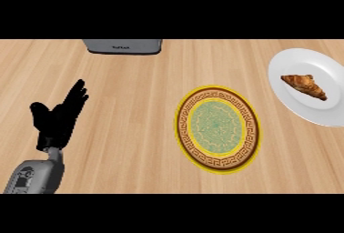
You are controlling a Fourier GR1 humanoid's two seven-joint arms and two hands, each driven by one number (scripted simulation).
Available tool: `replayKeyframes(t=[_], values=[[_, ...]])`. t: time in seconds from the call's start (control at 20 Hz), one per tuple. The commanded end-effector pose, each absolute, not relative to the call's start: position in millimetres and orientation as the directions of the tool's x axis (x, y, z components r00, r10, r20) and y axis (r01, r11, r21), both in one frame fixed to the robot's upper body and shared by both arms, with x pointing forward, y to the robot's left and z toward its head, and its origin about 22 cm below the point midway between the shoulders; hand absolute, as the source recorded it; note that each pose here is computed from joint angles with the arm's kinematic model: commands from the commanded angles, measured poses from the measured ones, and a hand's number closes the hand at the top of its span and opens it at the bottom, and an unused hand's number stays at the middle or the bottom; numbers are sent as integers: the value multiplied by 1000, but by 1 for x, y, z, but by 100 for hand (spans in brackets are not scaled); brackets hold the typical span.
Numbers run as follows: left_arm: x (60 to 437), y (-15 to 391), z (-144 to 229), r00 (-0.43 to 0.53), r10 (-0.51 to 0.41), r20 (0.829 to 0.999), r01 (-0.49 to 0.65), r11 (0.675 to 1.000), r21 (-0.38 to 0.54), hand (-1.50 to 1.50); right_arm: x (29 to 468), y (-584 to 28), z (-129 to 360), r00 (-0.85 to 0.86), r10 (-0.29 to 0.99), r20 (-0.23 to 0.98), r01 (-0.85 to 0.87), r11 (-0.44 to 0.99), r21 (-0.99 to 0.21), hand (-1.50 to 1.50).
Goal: Pick the croissant from the plate and place it in the plate
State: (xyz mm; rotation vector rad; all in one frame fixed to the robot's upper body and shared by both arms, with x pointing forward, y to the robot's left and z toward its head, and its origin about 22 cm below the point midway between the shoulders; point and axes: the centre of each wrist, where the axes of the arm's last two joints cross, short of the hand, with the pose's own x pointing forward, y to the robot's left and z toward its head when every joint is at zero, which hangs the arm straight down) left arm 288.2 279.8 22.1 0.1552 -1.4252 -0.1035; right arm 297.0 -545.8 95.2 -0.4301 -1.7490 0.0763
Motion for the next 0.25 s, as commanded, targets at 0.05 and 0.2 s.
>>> replayKeyframes(t=[0.05, 0.2], values=[[297, 273, 12, 155, -166, 974, -21, 985, 171, 0, 286, -558, 102, -135, 339, 931, 247, 921, -300, -150], [293, 287, 20, 138, -157, 978, -27, 986, 162, 0, 260, -571, 89, -107, 355, 929, 223, 919, -325, -150]])
